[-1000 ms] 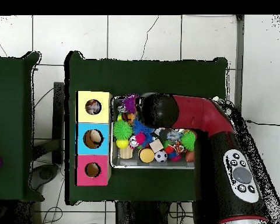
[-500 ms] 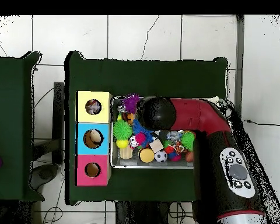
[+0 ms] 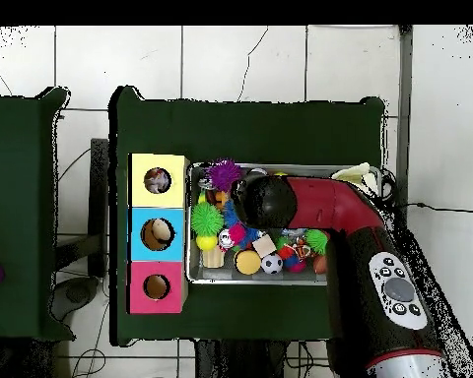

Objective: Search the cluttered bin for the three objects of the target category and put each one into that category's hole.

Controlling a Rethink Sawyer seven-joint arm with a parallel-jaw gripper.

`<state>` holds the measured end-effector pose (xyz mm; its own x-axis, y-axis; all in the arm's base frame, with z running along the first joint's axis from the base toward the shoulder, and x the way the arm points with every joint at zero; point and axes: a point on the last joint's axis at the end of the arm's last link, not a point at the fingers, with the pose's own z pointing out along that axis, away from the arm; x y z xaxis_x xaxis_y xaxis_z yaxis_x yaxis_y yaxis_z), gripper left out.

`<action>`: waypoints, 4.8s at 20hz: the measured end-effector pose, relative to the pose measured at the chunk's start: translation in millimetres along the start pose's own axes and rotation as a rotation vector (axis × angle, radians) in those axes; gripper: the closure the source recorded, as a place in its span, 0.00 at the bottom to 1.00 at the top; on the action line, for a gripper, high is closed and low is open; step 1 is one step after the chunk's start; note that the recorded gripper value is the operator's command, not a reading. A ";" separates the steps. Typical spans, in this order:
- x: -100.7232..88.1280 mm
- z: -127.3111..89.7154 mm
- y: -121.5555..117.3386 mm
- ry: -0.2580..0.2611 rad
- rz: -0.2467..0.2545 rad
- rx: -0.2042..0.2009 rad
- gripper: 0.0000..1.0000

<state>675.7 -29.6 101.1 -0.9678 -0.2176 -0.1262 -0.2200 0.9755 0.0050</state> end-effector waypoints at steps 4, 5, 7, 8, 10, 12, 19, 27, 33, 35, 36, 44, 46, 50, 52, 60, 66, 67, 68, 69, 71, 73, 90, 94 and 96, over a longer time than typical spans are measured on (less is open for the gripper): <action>0.4 1.7 -1.8 -0.007 0.003 0.001 1.00; 0.2 1.7 -2.7 -0.011 0.004 0.002 1.00; -0.2 1.7 -3.5 -0.016 0.006 0.004 1.00; -0.6 1.7 -4.1 -0.020 0.006 0.005 1.00; -1.1 1.7 -4.9 -0.025 0.007 0.007 1.00; -0.6 1.9 -6.3 -0.029 0.009 0.008 1.00; 4.4 3.0 -8.5 -0.023 0.015 0.005 0.00; 18.7 6.4 -1.7 -0.005 0.013 -0.007 0.00; 18.5 1.3 -5.5 -0.013 0.017 -0.001 0.00; 17.1 -0.8 -7.5 -0.017 0.018 0.002 0.00; 16.5 -0.9 -8.3 -0.018 0.019 0.003 0.00; 22.9 17.7 -8.1 -0.006 0.031 -0.021 0.00; 24.0 24.3 -8.2 -0.011 0.036 -0.030 0.00; 24.1 37.0 -6.4 -0.030 0.045 -0.049 0.00; 24.2 40.6 -4.7 -0.034 0.045 -0.053 0.00; 20.7 47.1 17.4 -0.032 0.015 -0.064 0.00; 13.4 45.4 42.1 -0.035 -0.025 -0.067 0.00; 12.6 45.1 44.4 -0.035 -0.029 -0.067 0.00; 10.7 44.9 47.2 -0.037 -0.034 -0.066 0.00; 9.6 45.2 47.9 -0.037 -0.035 -0.066 0.00; 3.6 48.8 48.0 -0.038 -0.036 -0.067 0.00; -0.2 52.3 45.7 -0.038 -0.032 -0.068 0.00; -21.1 77.5 26.2 0.008 -0.001 -0.082 1.00; -20.1 80.5 24.0 0.010 0.004 -0.086 1.00; -19.5 81.0 22.4 0.010 0.007 -0.086 1.00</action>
<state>699.5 -0.9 23.4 -0.9705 -0.2115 -0.1158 -0.2224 0.9707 0.0908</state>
